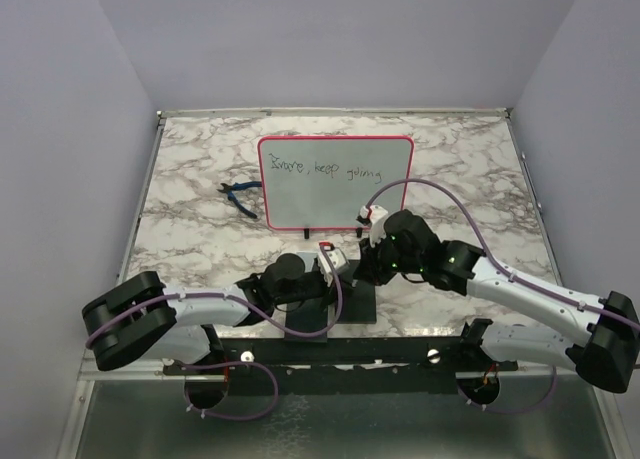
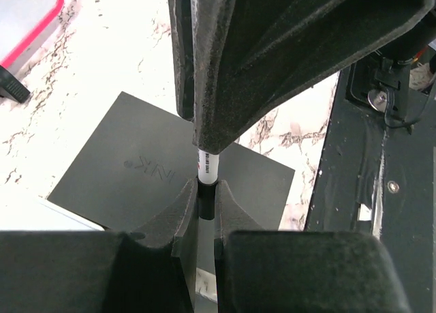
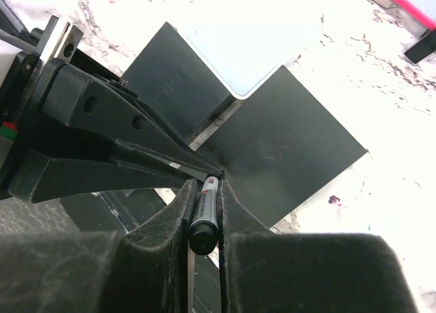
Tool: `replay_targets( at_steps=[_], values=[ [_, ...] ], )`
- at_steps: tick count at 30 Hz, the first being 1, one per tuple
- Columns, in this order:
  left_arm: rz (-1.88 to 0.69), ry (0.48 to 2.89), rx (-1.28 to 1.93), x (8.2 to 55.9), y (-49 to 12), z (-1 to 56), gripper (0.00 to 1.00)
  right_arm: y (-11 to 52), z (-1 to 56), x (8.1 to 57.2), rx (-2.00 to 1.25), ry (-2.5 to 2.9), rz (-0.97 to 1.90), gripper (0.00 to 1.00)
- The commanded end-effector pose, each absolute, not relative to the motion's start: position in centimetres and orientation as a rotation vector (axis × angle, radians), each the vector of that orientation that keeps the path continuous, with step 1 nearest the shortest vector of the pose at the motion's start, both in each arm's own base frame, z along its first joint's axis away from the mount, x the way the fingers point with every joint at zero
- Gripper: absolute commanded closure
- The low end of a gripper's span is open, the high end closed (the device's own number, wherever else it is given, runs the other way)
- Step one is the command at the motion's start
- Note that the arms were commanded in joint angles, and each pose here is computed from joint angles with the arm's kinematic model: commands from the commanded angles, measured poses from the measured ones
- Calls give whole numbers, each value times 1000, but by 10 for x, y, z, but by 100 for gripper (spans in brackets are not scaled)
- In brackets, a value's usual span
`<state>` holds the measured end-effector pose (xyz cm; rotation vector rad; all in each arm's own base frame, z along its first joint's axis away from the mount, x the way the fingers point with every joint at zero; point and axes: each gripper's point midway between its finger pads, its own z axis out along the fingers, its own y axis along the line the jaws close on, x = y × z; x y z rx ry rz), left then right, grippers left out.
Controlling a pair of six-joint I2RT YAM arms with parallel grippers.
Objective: Write a sentence on the whiteboard
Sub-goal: Close the whiteboard marker at the center of the board.
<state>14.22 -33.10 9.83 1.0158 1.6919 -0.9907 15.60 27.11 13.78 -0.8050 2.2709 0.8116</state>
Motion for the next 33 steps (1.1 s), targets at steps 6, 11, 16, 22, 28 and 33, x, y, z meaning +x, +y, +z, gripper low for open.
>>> replay_targets(
  at_steps=[6, 11, 16, 22, 28, 33],
  values=[
    [-969, 1412, 824, 180, -353, 163, 100, 258, 106, 127, -943, 2384, 626, 99],
    [-949, 1433, 826, 180, -350, 150, 100, 260, 102, 128, -937, 2376, 551, 99],
    [-925, 1462, 832, 180, -347, 137, 100, 260, 90, 121, -937, 2412, 458, 99],
    [-904, 1482, 832, 178, -343, 127, 100, 257, 77, 114, -905, 2450, 368, 99],
    [-898, 1492, 816, 176, -338, 125, 82, 253, 68, 107, -885, 2475, 283, 99],
    [-911, 1479, 786, 172, -329, 133, 64, 249, 65, 105, -872, 2482, 236, 99]
  ],
)
